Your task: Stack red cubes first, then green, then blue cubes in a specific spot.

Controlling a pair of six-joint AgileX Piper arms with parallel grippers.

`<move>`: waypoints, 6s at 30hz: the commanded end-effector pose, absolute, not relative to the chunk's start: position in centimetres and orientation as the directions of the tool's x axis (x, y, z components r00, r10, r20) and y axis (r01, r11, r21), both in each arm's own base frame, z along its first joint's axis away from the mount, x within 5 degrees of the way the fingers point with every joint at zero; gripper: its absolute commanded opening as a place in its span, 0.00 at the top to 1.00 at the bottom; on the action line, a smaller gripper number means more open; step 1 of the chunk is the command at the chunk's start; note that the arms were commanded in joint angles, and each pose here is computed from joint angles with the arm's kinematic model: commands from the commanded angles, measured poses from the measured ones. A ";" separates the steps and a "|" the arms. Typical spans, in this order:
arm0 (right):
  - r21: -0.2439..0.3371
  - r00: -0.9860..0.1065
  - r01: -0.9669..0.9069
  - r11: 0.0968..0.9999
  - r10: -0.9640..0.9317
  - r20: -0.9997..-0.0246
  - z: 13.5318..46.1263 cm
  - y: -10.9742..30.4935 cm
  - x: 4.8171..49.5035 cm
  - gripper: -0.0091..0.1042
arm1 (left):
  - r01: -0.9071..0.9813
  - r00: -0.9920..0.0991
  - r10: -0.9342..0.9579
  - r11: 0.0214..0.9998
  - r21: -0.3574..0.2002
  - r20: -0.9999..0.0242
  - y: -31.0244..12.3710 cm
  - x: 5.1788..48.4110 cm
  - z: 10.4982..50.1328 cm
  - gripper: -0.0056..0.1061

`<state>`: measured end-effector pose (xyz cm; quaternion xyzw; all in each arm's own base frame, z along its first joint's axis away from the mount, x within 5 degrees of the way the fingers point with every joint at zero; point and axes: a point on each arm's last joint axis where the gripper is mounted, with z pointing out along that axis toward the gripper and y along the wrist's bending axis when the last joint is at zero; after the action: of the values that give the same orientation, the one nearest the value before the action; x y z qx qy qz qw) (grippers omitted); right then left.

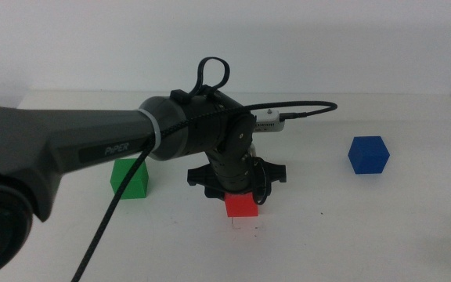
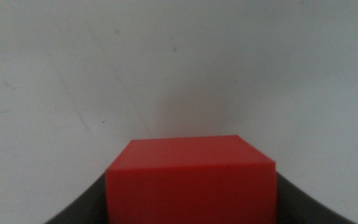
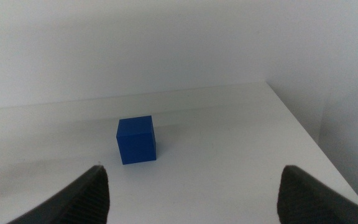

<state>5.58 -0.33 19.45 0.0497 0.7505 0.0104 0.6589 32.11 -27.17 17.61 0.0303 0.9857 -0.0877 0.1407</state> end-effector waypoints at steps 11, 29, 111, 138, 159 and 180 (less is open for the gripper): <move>0.068 -0.117 0.064 0.996 0.075 -0.990 19.4 -0.4 5.6 0.14 | 0.080 -0.963 0.031 0.982 -0.172 -0.268 -28.3 31.5 16.9 0.96; 0.068 -0.117 0.064 0.996 0.075 -0.990 19.4 -0.4 5.6 0.14 | 0.141 -0.930 0.083 0.980 -0.138 -0.358 -26.5 31.0 22.4 0.11; 0.068 -0.117 0.064 0.996 0.075 -0.990 19.4 -0.4 5.6 0.14 | 0.167 -0.959 0.122 0.972 -0.164 -0.255 -27.9 31.9 21.3 0.30; 0.068 -0.117 0.064 0.996 0.075 -0.990 19.4 -0.4 5.6 0.14 | 0.653 -0.441 0.209 0.742 -0.152 -0.873 -8.1 9.3 45.2 0.11; 0.208 -0.011 0.048 0.977 0.209 -0.978 24.4 -0.3 6.4 0.14 | 0.645 -0.396 0.158 0.749 -0.152 -0.904 -6.4 6.8 45.4 0.11; -0.020 -0.823 0.014 1.000 0.001 -0.568 30.5 1.8 31.2 0.14 | 0.636 -0.383 0.162 0.760 -0.132 -0.910 -6.2 6.9 45.4 0.11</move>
<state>29.83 1.02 30.65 0.0329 0.9520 0.0056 0.3044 6.85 -6.29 45.42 0.2536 0.7988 -0.2407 0.4895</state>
